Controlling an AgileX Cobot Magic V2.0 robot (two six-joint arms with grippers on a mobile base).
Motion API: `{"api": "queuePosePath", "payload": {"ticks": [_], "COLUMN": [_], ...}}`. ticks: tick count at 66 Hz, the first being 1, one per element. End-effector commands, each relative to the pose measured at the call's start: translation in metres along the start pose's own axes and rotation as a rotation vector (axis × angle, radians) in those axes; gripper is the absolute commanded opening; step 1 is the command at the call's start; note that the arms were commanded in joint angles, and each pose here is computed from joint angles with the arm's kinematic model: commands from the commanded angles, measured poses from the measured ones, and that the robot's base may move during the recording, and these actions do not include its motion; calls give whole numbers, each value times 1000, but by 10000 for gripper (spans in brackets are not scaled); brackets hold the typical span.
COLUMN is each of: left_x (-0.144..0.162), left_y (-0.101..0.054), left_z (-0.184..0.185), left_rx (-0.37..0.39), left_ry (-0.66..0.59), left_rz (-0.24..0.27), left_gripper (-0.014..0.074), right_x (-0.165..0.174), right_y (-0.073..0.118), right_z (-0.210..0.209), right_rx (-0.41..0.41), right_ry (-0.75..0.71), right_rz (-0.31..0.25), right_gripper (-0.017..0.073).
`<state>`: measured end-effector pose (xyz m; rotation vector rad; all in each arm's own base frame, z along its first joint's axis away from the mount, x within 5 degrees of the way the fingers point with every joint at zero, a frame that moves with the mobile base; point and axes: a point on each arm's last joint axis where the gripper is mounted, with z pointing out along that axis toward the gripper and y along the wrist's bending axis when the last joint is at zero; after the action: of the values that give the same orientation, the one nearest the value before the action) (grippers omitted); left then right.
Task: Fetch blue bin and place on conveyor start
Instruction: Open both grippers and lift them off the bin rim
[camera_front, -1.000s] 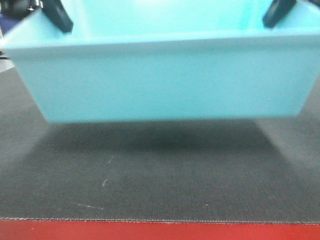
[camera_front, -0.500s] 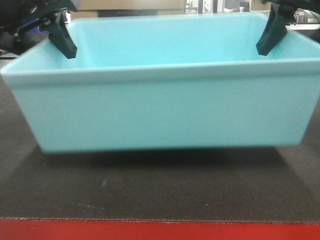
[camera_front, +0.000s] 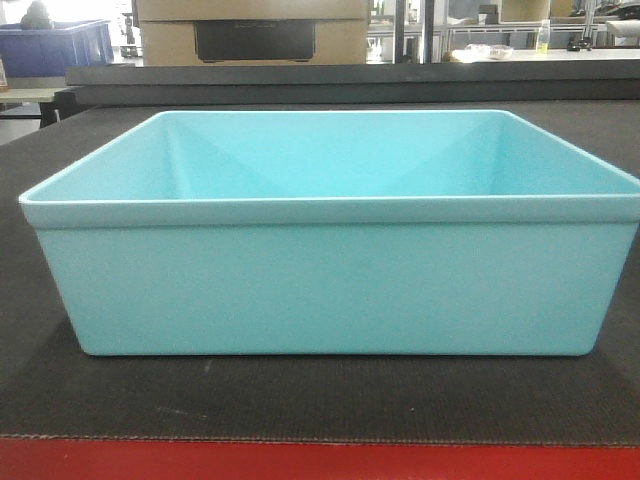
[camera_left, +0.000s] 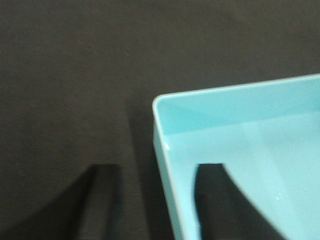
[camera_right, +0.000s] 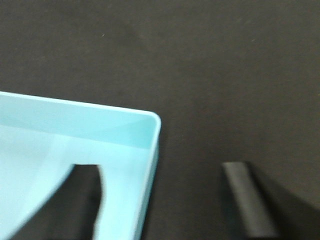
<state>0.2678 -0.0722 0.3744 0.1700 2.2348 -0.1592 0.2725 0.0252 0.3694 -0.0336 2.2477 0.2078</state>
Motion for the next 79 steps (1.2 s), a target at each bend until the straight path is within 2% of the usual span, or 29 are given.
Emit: {"api": "queuePosePath", "payload": {"ticks": [1, 4, 6, 9, 10, 19, 37, 49, 60, 79], "left_x": [-1, 1, 5, 9, 11, 38, 116, 164, 180, 180], "left_y": [14, 23, 27, 34, 36, 47, 47, 45, 43, 39], "left_z": [-21, -28, -31, -37, -38, -43, -43, -44, -60, -96], "left_rx": [-55, -86, -103, -125, -131, -171, -157, -143, -138, -127], "left_ry": [-45, -59, -60, -71, -72, -59, -102, -151, -241, -466], "left_rz": [-2, -7, -14, -25, -30, -59, -49, -42, -39, -33], "left_gripper": [36, -55, -106, -111, -111, -111, -111, -111, -111, -111], "right_x": [-2, -1, 0, 3, 4, 28, 103, 153, 165, 174], "right_y": [-8, -14, -16, -22, -24, -35, -39, -40, -33, -18], "right_z": [-15, -22, -24, -28, -30, -32, -25, -28, -55, -120], "right_rx": [44, 65, 73, 92, 98, 139, 169, 192, 193, 193], "right_ry": [-22, -27, -32, -38, -43, -44, -63, -142, -279, -626], "right_rz": [-24, -10, -4, 11, 15, 48, 61, 28, 6, -67], "right_gripper": [162, 13, -41, -159, -167, -162, -162, -162, -162, -162]}}
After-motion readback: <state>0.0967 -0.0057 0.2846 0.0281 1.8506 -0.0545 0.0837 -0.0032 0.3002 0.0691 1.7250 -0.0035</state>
